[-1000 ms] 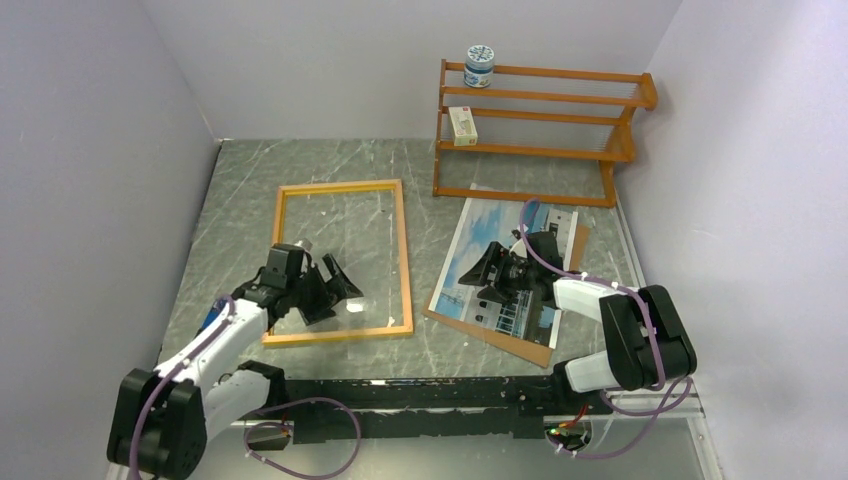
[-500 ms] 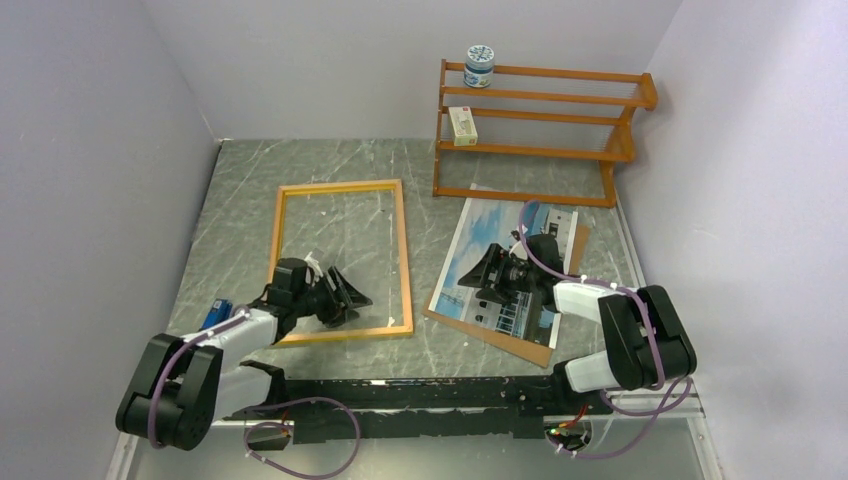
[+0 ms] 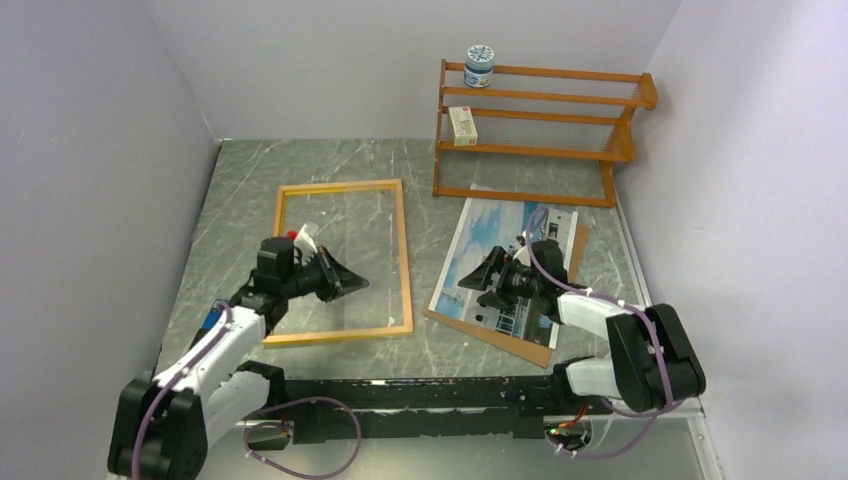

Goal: Put the photo into the frame
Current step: Pick up the photo frame item at the center of the board.

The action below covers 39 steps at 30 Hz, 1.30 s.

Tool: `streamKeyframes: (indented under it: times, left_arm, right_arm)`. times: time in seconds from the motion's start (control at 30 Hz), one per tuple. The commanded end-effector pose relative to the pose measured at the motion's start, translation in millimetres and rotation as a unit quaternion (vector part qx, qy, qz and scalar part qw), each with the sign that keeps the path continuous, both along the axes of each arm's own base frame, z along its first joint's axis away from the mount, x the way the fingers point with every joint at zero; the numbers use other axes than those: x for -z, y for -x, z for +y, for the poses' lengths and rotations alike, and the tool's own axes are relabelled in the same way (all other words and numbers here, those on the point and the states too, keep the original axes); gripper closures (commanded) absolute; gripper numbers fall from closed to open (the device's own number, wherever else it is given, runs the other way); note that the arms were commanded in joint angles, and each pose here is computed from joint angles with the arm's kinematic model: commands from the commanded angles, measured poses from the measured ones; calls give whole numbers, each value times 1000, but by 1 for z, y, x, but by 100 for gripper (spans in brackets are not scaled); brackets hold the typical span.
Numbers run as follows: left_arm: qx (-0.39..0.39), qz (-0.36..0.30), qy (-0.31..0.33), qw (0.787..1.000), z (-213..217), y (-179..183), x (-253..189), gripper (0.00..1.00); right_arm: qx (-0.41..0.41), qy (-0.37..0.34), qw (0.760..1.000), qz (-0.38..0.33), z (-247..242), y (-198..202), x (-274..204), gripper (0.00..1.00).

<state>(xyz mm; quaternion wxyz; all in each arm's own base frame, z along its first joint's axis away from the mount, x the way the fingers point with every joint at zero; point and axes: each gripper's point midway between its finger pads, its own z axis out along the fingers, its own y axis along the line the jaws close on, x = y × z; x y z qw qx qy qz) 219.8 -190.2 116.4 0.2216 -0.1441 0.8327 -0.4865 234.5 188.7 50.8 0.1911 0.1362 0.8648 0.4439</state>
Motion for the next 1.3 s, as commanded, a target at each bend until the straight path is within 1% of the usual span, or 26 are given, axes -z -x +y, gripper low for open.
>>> streamKeyframes:
  times: [0.0, 0.13, 0.17, 0.37, 0.5, 0.67, 0.77, 0.9, 1.0, 1.13, 1.17, 1.27]
  left_arm:
    - [27, -47, -1, 999, 0, 1, -73, 97]
    - [33, -57, -1, 998, 0, 4, -121, 97]
    - [35, -67, 3, 997, -1, 4, -138, 97]
    - [56, -120, 28, 991, -4, 15, -206, 98]
    - [81, -152, 33, 985, -6, 26, -231, 97]
    - [102, -166, 61, 979, -10, 37, -245, 97]
    - [109, -174, 71, 976, -11, 42, -252, 97]
    - [97, -166, 45, 980, -6, 43, -247, 98]
    - [91, -162, 36, 982, -4, 43, -244, 97]
    - [71, -146, 10, 987, 2, 38, -231, 97]
    - [64, -137, -1, 989, 4, 36, -225, 91]
    - [30, -115, -58, 991, 18, 30, -206, 56]
  right_arm:
    - [43, -19, 999, -10, -1, -8, -22, 8]
    - [43, -86, 994, -43, 11, -16, -65, 4]
    - [40, -103, 993, -49, 14, -16, -74, 4]
    - [17, -202, 976, -74, 32, -16, -133, 3]
    - [2, -225, 973, -51, 45, -8, -156, 3]
    - [1, -281, 956, -89, 44, -1, -197, 7]
    - [-9, -302, 946, -118, 44, 1, -214, 17]
    - [-13, -339, 928, -155, 40, 7, -234, 34]
    - [-14, -342, 925, -164, 40, 8, -237, 48]
    - [-15, -338, 925, -173, 40, 7, -236, 73]
    - [-14, -334, 927, -172, 40, 6, -234, 80]
    - [-10, -308, 937, -164, 42, 0, -222, 96]
